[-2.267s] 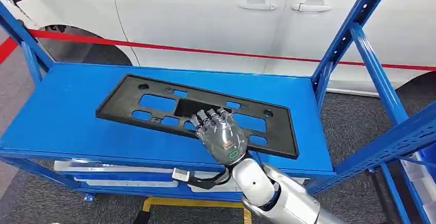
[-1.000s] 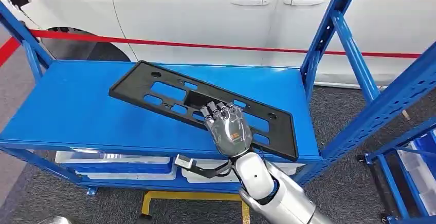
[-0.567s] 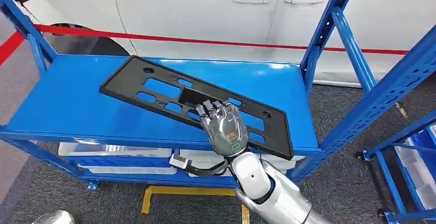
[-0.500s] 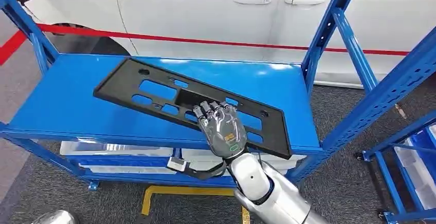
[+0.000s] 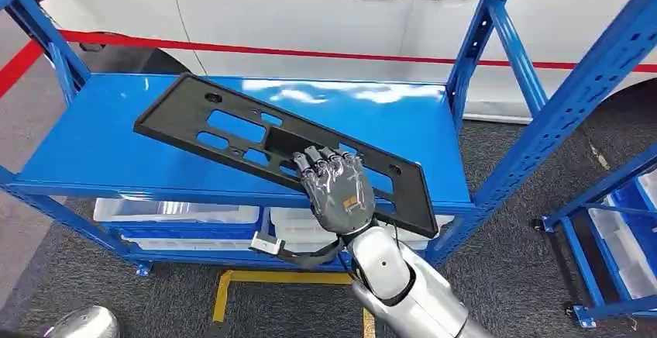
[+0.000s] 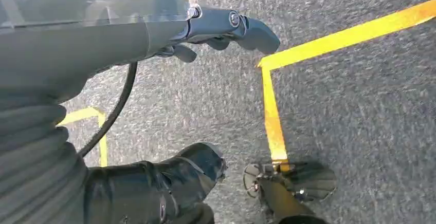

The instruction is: Take the parts from the cabinet and place them on the table.

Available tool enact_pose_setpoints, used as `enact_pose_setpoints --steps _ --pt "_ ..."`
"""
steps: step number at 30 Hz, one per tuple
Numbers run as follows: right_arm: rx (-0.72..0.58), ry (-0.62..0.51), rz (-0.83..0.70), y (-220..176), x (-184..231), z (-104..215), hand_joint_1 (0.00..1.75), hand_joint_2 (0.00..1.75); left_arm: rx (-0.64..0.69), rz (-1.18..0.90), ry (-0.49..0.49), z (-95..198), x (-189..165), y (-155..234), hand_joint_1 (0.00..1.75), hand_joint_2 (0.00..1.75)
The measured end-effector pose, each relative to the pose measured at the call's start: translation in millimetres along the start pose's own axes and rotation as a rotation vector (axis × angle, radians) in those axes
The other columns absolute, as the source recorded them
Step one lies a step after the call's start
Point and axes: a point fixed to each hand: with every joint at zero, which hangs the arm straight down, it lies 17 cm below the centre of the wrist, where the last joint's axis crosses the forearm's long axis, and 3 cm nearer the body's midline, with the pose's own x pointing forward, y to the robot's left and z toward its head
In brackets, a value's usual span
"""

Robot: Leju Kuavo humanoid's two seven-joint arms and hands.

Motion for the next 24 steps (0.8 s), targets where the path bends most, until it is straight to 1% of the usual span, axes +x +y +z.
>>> enact_pose_setpoints --steps 11,24 --pt "-0.011 0.031 -0.044 -5.5 -5.0 -3.0 1.75 1.75 0.003 -0.001 0.000 -0.4 0.6 0.9 0.00 1.75" --pt "-0.016 0.032 -0.063 -8.1 -6.3 -2.9 1.75 1.75 0.005 -0.001 0.004 0.2 -1.0 0.4 0.00 1.75"
